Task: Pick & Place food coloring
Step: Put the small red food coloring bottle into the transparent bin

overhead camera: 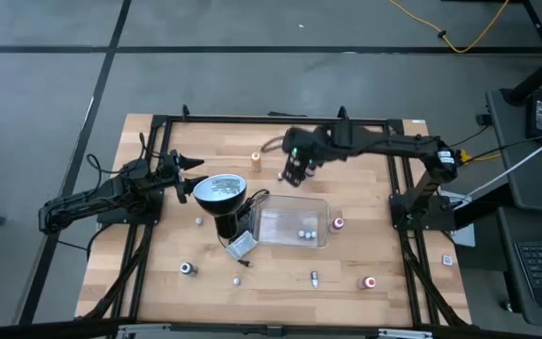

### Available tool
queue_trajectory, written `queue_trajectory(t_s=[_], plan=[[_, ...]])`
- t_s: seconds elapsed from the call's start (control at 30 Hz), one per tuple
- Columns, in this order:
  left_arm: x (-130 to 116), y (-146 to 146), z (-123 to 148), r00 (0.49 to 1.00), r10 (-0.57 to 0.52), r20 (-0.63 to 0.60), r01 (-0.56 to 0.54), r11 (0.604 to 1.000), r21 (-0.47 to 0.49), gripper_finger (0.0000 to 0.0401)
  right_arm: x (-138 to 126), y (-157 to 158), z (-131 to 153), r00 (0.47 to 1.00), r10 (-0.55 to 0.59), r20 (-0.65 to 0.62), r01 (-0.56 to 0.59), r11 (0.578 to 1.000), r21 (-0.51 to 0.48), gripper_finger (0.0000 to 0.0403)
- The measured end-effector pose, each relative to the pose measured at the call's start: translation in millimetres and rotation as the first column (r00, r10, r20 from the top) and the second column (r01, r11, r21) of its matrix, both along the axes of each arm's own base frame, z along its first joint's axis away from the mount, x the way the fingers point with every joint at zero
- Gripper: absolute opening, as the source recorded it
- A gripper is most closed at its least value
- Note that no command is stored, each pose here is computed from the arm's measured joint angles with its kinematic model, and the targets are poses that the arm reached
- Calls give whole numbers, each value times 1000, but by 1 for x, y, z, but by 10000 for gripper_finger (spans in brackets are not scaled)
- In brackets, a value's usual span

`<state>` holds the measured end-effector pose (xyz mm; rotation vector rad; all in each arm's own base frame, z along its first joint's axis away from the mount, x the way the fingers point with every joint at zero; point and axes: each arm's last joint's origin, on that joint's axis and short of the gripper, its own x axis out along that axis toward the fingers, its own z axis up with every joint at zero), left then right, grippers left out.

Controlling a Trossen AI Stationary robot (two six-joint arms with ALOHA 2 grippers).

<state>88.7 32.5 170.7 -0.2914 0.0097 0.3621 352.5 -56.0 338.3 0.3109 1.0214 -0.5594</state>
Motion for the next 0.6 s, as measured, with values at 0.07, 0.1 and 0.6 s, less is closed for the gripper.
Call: queue_trajectory(t_s=[0.07,0.1,0.6], plan=[[0,0,0,1000,0,0,0,1000,-1,322,-2,-16,0,1000,-31,3,31,999,-6,298],[0,0,0,1000,0,0,0,1000,0,322,-1,-23,-1,999,-45,7,46,999,-10,298],[0,0,0,1000,0,0,0,1000,0,322,17,-122,-55,962,-273,15,273,962,2,298]])
